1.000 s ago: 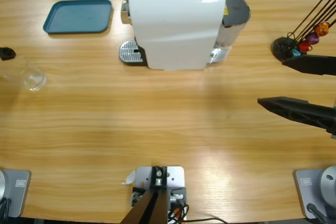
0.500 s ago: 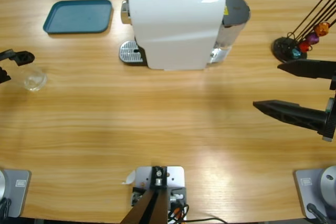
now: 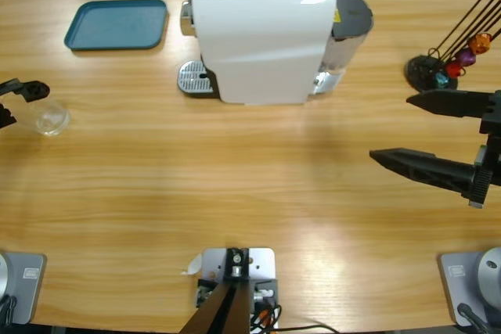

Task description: Pour coffee

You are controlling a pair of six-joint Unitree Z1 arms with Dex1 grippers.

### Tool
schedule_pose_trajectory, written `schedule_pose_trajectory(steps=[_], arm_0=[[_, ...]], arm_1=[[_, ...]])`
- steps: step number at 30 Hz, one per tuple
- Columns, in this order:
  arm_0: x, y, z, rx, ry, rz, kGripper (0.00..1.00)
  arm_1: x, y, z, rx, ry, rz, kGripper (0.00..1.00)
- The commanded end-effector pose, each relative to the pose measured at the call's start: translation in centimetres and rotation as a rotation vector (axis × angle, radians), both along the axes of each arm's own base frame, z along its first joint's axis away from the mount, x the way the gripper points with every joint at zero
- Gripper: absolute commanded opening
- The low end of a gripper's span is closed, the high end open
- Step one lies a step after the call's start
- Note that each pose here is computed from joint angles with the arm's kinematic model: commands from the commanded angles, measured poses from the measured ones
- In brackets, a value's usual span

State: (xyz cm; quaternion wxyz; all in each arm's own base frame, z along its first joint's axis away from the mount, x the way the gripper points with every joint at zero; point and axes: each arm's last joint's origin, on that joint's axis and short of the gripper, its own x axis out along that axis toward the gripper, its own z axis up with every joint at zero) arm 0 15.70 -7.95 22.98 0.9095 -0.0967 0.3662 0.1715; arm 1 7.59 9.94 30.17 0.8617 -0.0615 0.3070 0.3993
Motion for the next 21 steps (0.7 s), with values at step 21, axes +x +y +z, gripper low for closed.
schedule_pose_trajectory(steps=[21], arm_0=[[2.1, -0.3, -4.5, 0.047, 0.093, 0.047, 0.977]], arm_1=[[0.4, 0.7, -1.8, -0.039, 0.055, 0.011, 1.000]])
